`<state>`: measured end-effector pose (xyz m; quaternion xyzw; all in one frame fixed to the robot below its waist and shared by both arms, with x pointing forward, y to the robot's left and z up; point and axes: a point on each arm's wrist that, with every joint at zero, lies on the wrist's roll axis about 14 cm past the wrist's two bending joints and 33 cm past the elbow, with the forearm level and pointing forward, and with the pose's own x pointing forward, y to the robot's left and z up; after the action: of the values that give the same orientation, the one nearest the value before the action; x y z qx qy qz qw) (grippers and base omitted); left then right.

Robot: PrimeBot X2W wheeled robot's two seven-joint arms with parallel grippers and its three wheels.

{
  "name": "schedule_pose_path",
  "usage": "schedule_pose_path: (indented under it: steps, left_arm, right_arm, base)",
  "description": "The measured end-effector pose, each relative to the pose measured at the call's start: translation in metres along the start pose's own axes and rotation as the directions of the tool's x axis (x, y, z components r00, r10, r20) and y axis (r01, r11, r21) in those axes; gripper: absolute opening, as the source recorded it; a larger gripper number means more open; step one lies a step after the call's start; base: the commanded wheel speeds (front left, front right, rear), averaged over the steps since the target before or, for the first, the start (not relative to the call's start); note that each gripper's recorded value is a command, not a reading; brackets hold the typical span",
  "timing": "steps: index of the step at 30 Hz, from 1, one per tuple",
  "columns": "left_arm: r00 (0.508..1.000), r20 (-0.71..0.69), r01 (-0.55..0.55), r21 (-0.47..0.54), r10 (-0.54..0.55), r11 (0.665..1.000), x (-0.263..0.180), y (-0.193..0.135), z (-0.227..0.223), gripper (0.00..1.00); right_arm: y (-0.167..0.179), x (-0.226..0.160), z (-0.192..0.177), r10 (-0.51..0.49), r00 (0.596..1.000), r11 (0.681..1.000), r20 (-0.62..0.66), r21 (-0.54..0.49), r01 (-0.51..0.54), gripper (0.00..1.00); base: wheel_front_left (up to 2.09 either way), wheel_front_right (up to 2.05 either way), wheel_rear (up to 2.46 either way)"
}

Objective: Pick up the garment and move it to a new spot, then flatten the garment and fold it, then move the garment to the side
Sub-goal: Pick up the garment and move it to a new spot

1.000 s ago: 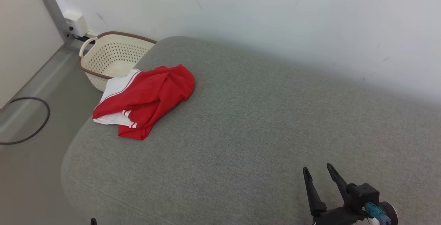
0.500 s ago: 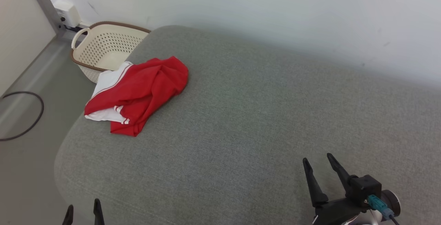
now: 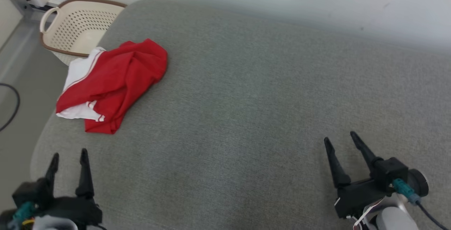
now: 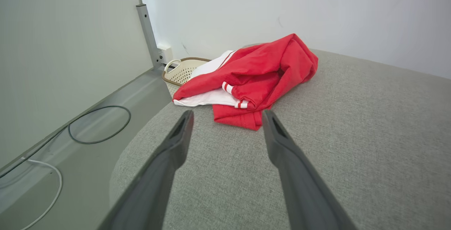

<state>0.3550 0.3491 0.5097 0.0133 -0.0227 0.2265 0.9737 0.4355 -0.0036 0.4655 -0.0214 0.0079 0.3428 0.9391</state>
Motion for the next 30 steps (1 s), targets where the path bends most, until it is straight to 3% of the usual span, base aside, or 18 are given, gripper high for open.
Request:
schedule_pose_path:
  steps: [15, 30]
  left_arm:
    - [0.976, -0.041, 0.216, 0.183, -0.212, 0.959, 0.098, -0.054, 0.000, 1.00]
    - [0.943, -0.234, 0.291, 0.233, -0.237, 0.928, 0.146, -0.080, -0.055, 1.00]
  right_arm:
    - [-0.058, -0.017, -0.033, -0.122, 0.990, 0.992, -0.065, 0.009, 0.123, 1.00]
    - [-0.105, -0.045, -0.051, -0.260, 0.959, 0.965, -0.112, 0.007, 0.262, 1.00]
  base:
    - [0.00, 0.00, 0.00]
    - [0.00, 0.00, 0.00]
